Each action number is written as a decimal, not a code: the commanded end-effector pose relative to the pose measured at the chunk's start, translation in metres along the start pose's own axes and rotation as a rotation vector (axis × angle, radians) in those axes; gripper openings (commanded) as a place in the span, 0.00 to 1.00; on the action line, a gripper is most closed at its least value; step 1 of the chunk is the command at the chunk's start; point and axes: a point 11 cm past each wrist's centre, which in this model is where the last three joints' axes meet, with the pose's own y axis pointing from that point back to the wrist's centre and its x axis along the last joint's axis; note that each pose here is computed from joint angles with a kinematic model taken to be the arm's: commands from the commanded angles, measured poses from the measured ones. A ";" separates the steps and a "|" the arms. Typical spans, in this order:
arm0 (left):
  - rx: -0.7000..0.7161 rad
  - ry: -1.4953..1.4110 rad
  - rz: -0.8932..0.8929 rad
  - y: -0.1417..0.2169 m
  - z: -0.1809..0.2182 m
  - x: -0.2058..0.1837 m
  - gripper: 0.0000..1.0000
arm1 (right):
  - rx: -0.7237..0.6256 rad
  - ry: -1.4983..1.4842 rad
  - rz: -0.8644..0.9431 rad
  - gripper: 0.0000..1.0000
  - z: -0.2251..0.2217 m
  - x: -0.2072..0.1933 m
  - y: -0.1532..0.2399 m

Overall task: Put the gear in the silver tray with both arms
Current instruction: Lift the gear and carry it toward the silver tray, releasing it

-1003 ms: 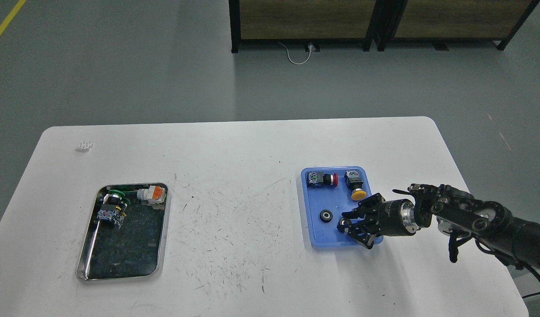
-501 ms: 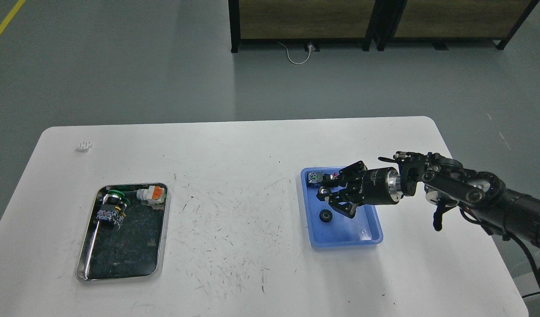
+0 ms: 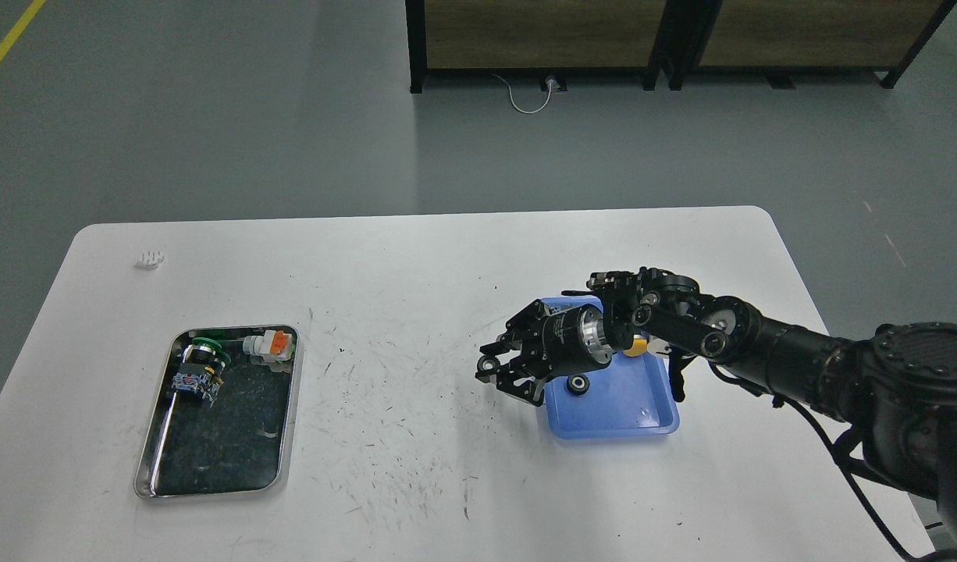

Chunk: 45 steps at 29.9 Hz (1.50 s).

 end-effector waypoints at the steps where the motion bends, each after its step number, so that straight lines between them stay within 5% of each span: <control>1: -0.003 -0.002 0.000 0.000 0.001 0.000 0.99 | 0.008 0.017 -0.030 0.33 -0.014 -0.012 -0.023; 45: 0.001 -0.002 0.007 -0.001 0.005 0.000 0.99 | -0.059 -0.004 0.064 0.35 0.009 0.006 -0.021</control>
